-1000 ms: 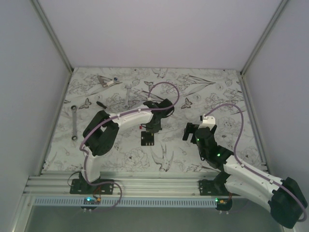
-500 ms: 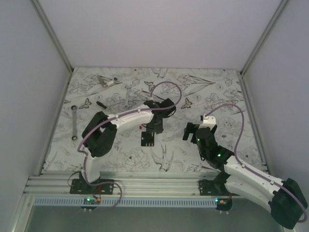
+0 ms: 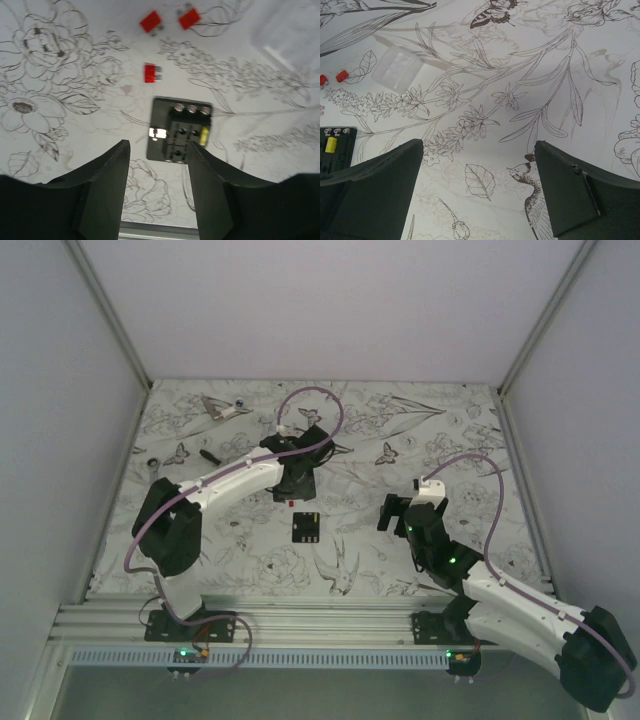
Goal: Snap on the fuse box
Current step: Install the fuse at the fuse box base.
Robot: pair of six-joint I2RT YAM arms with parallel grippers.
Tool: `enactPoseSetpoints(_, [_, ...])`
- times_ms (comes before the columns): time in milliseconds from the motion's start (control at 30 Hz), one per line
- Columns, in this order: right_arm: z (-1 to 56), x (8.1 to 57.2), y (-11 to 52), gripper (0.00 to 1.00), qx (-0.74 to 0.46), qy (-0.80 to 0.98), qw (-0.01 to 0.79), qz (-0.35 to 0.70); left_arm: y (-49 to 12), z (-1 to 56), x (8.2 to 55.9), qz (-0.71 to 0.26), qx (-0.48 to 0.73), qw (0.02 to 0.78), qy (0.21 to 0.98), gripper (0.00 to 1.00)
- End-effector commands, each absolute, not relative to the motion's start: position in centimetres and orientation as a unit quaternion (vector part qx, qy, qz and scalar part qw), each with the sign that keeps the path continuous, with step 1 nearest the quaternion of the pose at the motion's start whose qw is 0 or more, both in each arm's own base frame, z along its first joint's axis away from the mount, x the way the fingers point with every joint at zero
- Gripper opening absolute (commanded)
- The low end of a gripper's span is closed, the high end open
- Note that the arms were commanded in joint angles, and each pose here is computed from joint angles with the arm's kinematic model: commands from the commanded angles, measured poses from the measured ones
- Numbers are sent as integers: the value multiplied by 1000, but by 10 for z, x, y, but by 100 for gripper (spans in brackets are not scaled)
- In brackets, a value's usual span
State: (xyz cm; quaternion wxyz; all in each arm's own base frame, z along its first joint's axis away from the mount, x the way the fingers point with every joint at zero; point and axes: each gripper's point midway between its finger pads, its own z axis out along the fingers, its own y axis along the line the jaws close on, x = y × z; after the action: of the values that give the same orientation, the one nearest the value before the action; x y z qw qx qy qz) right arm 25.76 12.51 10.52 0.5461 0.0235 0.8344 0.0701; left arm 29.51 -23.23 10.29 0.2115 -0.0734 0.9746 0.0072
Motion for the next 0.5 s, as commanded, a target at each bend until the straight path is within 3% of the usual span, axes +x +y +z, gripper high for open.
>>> enactPoseSetpoints(0, [116, 264, 132, 100, 29, 825, 558, 86, -204, 83, 290, 55, -93, 184, 977, 52])
enactPoseSetpoints(467, [111, 265, 135, 100, 18, 829, 552, 84, -203, 32, 322, 15, -150, 141, 978, 41])
